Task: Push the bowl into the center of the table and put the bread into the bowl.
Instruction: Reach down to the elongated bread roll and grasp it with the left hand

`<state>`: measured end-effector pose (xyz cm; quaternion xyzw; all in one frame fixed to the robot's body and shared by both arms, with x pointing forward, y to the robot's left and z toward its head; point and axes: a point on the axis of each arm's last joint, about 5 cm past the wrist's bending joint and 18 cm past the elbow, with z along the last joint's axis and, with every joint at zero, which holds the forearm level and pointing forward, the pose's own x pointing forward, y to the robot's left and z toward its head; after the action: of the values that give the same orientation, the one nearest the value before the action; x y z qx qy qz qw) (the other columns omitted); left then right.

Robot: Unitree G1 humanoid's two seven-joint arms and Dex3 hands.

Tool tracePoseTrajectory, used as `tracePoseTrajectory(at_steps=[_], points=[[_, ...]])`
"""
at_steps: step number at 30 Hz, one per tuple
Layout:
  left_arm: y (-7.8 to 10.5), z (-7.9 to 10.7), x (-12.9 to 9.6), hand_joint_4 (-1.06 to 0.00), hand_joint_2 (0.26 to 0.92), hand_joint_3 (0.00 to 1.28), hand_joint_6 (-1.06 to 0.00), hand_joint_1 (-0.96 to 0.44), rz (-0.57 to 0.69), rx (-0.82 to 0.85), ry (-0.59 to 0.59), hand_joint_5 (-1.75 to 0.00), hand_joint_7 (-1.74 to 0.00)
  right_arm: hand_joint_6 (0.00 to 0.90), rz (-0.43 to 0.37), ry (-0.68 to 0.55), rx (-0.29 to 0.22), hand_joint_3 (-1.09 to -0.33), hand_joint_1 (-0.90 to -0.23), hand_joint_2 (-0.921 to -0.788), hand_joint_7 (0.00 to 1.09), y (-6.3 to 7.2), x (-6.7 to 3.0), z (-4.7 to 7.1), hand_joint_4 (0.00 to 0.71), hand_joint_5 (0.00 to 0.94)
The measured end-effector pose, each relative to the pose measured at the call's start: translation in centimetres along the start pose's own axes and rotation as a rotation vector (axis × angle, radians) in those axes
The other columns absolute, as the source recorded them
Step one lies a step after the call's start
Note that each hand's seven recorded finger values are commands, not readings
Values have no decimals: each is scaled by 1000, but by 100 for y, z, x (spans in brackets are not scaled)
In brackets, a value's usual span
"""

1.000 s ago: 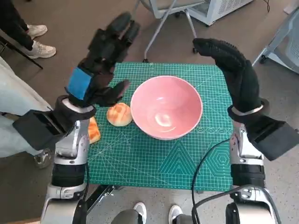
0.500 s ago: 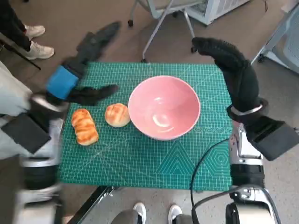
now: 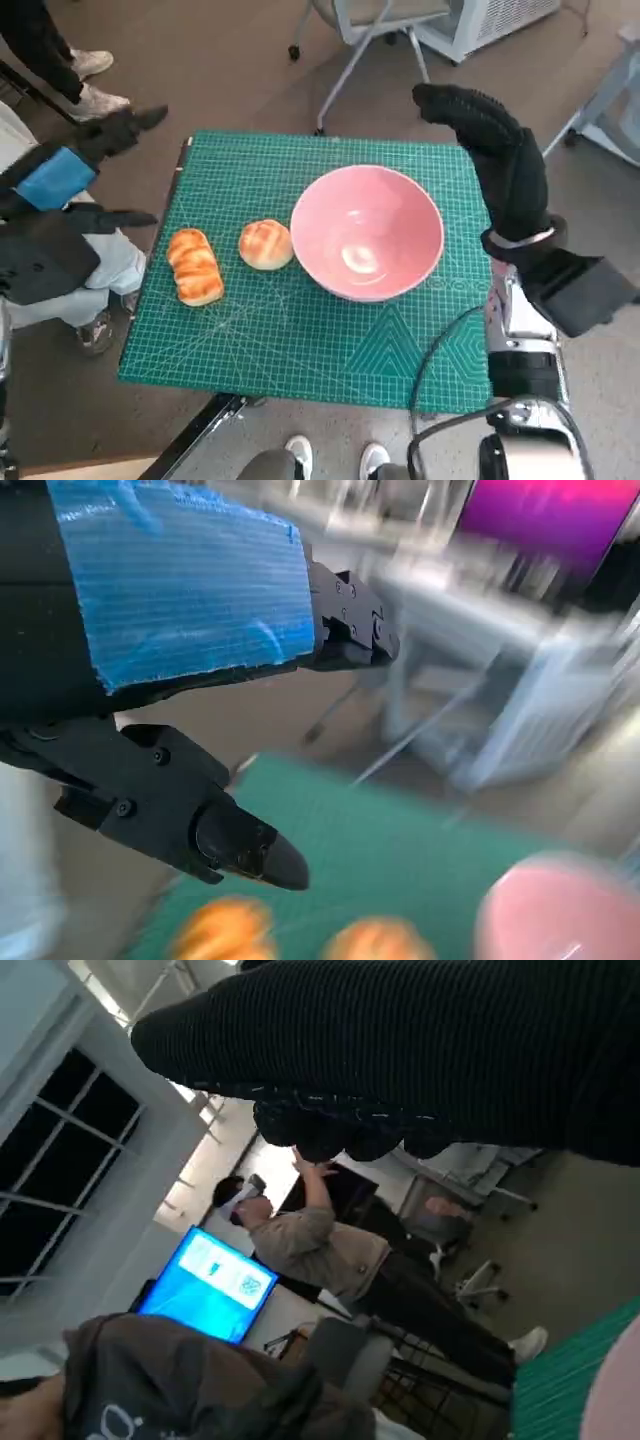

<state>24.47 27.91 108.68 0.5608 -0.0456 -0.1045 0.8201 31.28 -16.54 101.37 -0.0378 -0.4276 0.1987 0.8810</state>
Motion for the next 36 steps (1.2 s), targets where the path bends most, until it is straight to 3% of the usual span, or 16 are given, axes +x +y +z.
tracePoseTrajectory(at_steps=[18, 36], points=[[-235, -83, 63, -205, 788, 17, -366, 97, -255, 99, 57, -5, -11, -1, -7, 6, 24, -729, -659, -921, 498, 1, 2, -38, 164, 1], [-699, -233, 233, -221, 776, 6, -393, 40, -446, 161, 135, -1, -6, -1, -15, 6, 37, -733, -654, -921, 499, -8, -3, -42, 162, 1]])
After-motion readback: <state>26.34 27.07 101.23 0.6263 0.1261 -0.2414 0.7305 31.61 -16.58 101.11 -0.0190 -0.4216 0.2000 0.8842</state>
